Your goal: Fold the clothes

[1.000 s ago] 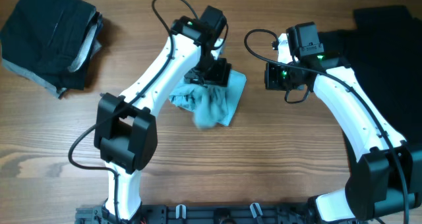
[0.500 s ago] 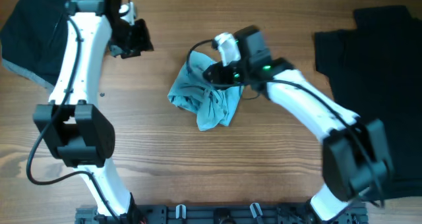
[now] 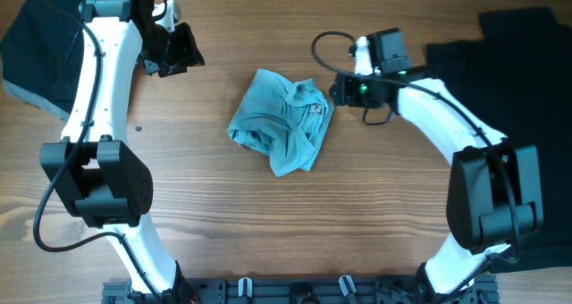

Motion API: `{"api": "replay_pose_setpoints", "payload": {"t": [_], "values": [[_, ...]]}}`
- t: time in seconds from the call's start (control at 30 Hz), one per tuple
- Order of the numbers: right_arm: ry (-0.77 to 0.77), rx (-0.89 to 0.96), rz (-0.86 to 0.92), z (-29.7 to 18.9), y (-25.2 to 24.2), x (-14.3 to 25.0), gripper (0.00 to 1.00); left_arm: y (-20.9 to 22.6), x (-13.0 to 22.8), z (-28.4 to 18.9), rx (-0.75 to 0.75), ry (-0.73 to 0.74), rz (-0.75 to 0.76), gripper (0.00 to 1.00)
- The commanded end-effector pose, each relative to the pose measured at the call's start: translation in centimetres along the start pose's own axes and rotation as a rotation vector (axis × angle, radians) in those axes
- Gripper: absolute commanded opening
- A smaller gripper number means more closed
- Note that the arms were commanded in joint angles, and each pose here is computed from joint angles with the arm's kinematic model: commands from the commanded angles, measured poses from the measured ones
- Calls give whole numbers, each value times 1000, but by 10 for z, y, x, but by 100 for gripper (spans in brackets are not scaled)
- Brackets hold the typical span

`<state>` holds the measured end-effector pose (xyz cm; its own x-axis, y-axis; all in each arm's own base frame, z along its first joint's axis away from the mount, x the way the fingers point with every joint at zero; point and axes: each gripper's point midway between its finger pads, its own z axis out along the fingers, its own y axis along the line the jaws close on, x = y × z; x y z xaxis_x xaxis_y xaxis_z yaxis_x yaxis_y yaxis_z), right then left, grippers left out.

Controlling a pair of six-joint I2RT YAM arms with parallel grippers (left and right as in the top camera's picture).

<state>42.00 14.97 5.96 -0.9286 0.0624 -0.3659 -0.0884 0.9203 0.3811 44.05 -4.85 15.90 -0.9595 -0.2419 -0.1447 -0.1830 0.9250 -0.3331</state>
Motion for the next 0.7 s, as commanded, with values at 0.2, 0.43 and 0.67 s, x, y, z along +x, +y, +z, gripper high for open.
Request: {"api": "replay_pose_setpoints", "payload": {"t": [0.2,0.43,0.67], "values": [[-28,-471,-286,-30,121,5,6,-6,-4,-12,13,-35,36,43],[-140,-176,-188,59,133,7,4,-6,-4,-12,13,-36,36,41],[-107,230,48,34,7,-2,5,-6,-4,-12,12,-36,36,40]]}}
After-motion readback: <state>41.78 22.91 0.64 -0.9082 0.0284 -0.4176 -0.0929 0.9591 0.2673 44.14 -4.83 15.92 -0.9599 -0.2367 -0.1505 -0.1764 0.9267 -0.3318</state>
